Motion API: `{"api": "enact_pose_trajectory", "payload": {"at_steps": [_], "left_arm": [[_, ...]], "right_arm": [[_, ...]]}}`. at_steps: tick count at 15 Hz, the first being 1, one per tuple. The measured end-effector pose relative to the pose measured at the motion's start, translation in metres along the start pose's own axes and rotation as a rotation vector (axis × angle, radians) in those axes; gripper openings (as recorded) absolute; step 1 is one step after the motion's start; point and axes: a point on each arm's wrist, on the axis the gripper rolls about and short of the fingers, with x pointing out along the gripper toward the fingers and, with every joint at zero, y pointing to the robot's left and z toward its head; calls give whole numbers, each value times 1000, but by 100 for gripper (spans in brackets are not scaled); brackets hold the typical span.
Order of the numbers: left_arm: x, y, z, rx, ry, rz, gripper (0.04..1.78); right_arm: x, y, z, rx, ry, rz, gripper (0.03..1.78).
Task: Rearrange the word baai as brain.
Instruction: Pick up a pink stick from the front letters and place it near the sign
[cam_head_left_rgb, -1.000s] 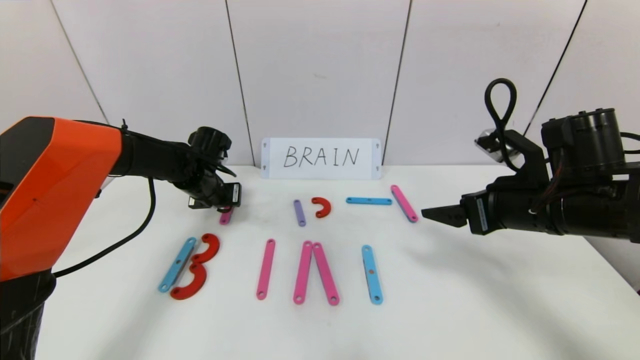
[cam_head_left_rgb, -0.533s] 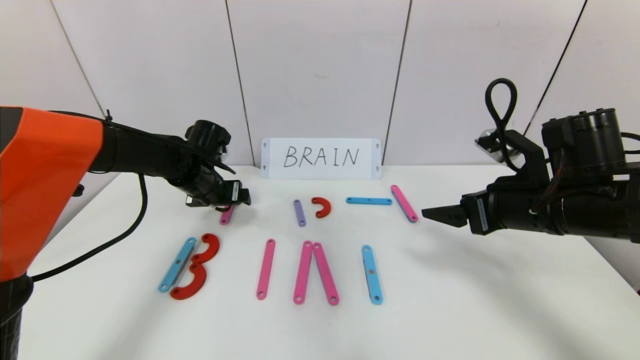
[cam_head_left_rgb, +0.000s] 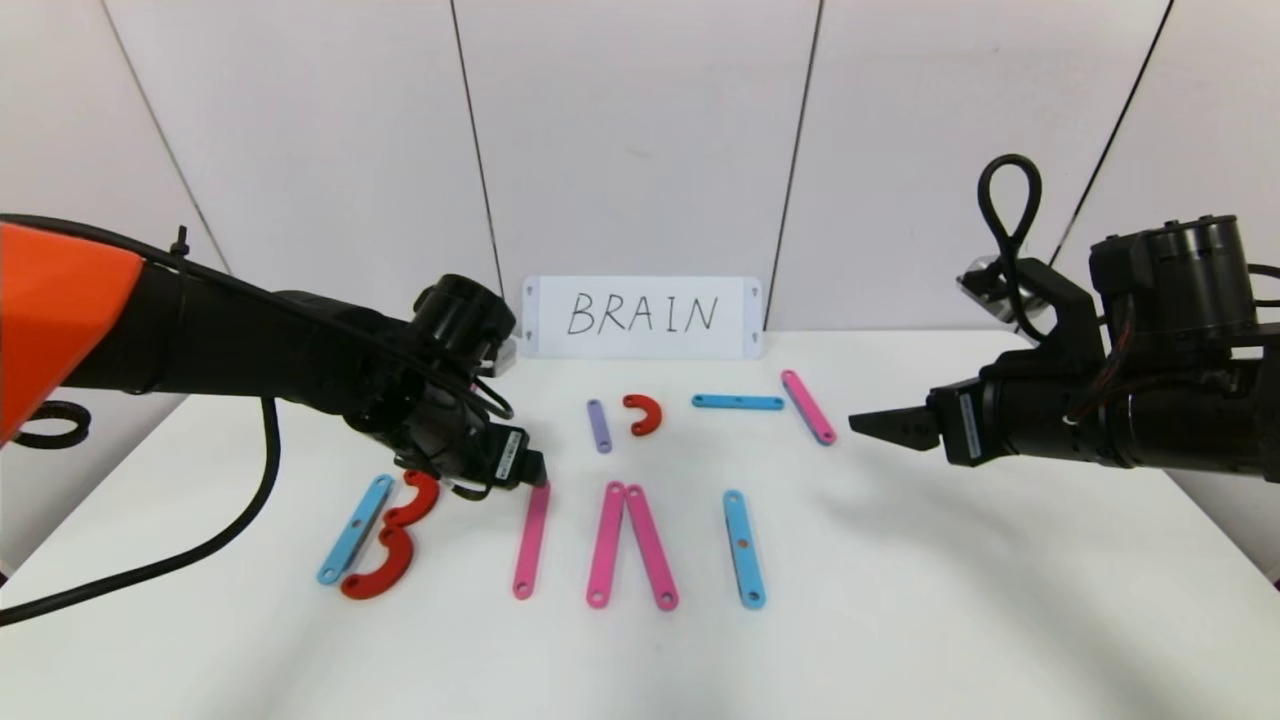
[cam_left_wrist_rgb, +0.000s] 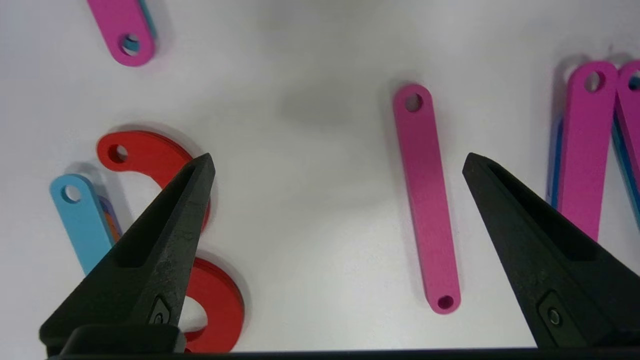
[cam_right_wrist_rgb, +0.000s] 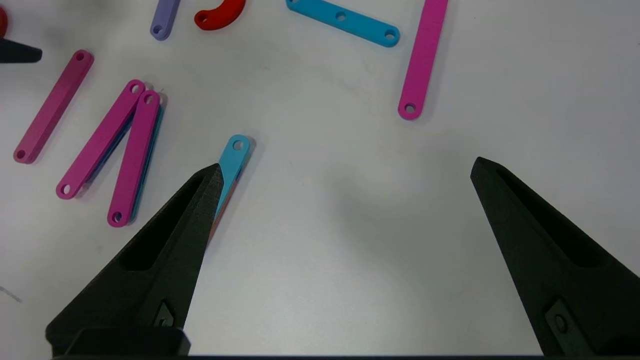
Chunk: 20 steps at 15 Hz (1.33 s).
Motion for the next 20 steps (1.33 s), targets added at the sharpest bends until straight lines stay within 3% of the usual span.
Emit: {"api": "enact_pose_trajectory", "payload": {"at_steps": [6, 16, 20], "left_arm": [[-5, -27, -24, 67, 46, -50, 174], [17, -30, -24, 43, 81, -53, 173], [22, -30, -23, 43, 91, -51, 141]], "right_arm": [[0, -1, 0, 2, 1, -2, 173], [0, -1, -1, 2, 3, -2, 173], [0, -1, -1, 2, 3, -2, 173]]}}
